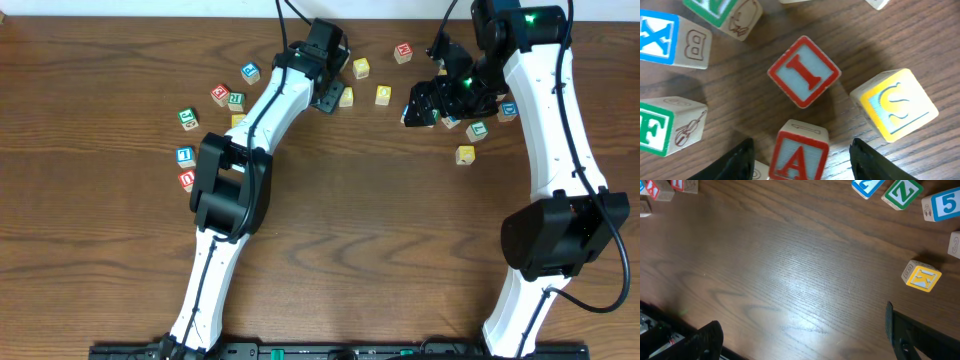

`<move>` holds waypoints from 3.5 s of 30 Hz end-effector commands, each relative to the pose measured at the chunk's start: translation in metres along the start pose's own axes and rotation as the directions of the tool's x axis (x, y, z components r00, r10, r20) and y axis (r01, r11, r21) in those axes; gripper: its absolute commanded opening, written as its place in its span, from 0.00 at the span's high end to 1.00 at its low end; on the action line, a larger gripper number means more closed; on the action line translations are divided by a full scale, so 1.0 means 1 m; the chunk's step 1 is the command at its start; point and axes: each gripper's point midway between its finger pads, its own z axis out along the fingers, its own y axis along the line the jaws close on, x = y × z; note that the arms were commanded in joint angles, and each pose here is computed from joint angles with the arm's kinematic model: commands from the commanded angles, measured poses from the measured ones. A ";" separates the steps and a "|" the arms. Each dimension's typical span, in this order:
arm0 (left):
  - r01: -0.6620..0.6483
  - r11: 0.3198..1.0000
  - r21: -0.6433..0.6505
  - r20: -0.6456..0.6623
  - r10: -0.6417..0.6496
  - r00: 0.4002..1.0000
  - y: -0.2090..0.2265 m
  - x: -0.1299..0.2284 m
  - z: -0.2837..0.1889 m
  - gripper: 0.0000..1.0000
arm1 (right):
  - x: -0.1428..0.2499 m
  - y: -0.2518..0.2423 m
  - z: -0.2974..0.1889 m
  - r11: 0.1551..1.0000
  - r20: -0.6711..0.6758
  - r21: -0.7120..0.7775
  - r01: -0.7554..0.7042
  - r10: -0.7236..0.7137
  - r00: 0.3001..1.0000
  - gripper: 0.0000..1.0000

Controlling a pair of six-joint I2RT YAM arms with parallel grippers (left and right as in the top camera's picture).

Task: Spell out AI2
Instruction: 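Close the left gripper around the red A block, then carry the A block to the open table center and lower it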

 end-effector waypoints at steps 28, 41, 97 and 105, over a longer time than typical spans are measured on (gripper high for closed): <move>0.014 0.999 0.044 -0.022 -0.013 1.000 -0.006 0.015 0.013 0.55 | -0.003 0.005 -0.005 1.000 0.018 0.008 0.004 -0.004 1.000 0.01; 0.109 0.993 0.041 -0.020 -0.108 0.994 -0.006 0.013 0.013 0.66 | -0.003 0.005 -0.005 1.000 0.017 0.008 0.005 -0.005 1.000 0.01; 0.435 0.895 -0.102 -0.398 -0.437 0.807 -0.066 0.143 -0.075 0.75 | -0.008 -0.013 -0.006 0.994 0.031 0.112 0.009 -0.013 0.999 0.01; 0.464 0.876 -0.134 -0.368 -0.479 0.797 -0.063 0.149 -0.062 0.74 | -0.008 -0.013 -0.006 0.994 0.032 0.112 0.009 -0.013 0.999 0.01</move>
